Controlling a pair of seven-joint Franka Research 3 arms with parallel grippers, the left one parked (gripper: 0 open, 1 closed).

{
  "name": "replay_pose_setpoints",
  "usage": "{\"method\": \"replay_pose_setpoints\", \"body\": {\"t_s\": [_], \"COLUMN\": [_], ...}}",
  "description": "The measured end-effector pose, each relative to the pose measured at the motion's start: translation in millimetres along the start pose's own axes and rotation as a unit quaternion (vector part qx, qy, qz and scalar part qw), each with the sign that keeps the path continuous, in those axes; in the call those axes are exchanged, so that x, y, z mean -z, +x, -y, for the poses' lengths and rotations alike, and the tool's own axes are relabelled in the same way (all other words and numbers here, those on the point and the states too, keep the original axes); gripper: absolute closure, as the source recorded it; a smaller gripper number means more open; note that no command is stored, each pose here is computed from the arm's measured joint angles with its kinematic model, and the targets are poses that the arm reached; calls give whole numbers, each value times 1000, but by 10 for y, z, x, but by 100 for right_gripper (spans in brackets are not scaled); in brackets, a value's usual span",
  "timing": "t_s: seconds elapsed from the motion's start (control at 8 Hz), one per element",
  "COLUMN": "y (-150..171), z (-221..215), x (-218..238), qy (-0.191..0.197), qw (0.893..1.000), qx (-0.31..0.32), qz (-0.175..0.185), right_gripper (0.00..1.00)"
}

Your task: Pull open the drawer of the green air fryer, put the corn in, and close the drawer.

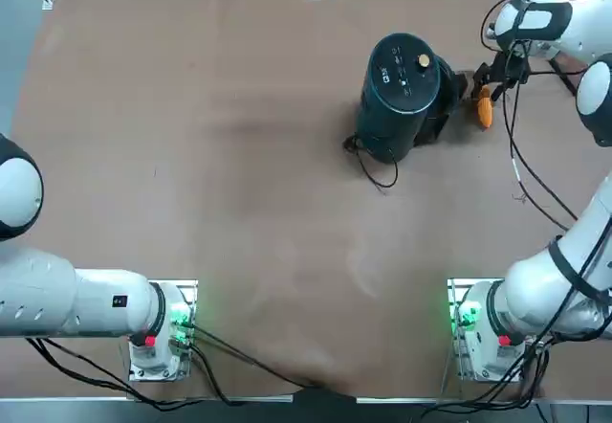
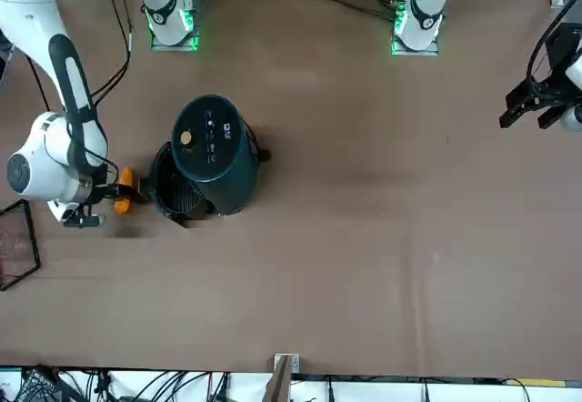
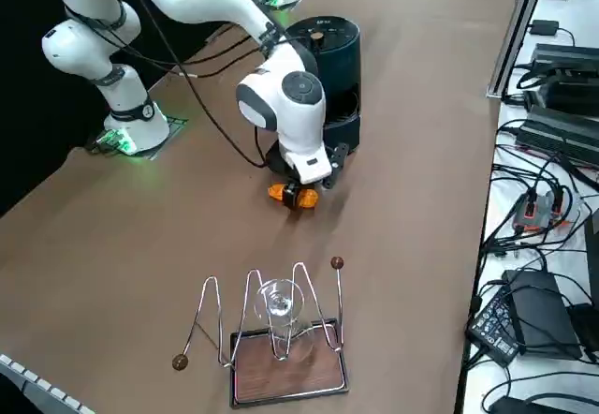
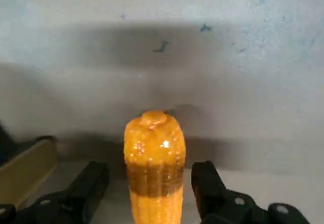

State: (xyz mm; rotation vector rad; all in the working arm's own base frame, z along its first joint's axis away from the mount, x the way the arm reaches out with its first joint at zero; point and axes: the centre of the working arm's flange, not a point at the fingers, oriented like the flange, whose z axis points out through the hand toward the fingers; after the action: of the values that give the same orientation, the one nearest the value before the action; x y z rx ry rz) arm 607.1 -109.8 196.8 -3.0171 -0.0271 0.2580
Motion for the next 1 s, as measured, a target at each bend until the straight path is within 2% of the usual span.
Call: {"method": "replay_pose_setpoints", "body": {"t_s": [0.25, 0.38, 0.5, 0.75, 1.0], "y": [5, 26, 66, 150, 87], "z": [-5, -16, -21, 78, 433], "x": [2, 52, 191, 875, 1589], "qy": [0, -1, -2, 4, 31], "qw": [1000, 1000, 1000, 999, 998], "qx": [6, 14, 20, 34, 55], "qz": [0, -5, -11, -14, -3], "right_gripper": [19, 40, 45, 46, 46]}}
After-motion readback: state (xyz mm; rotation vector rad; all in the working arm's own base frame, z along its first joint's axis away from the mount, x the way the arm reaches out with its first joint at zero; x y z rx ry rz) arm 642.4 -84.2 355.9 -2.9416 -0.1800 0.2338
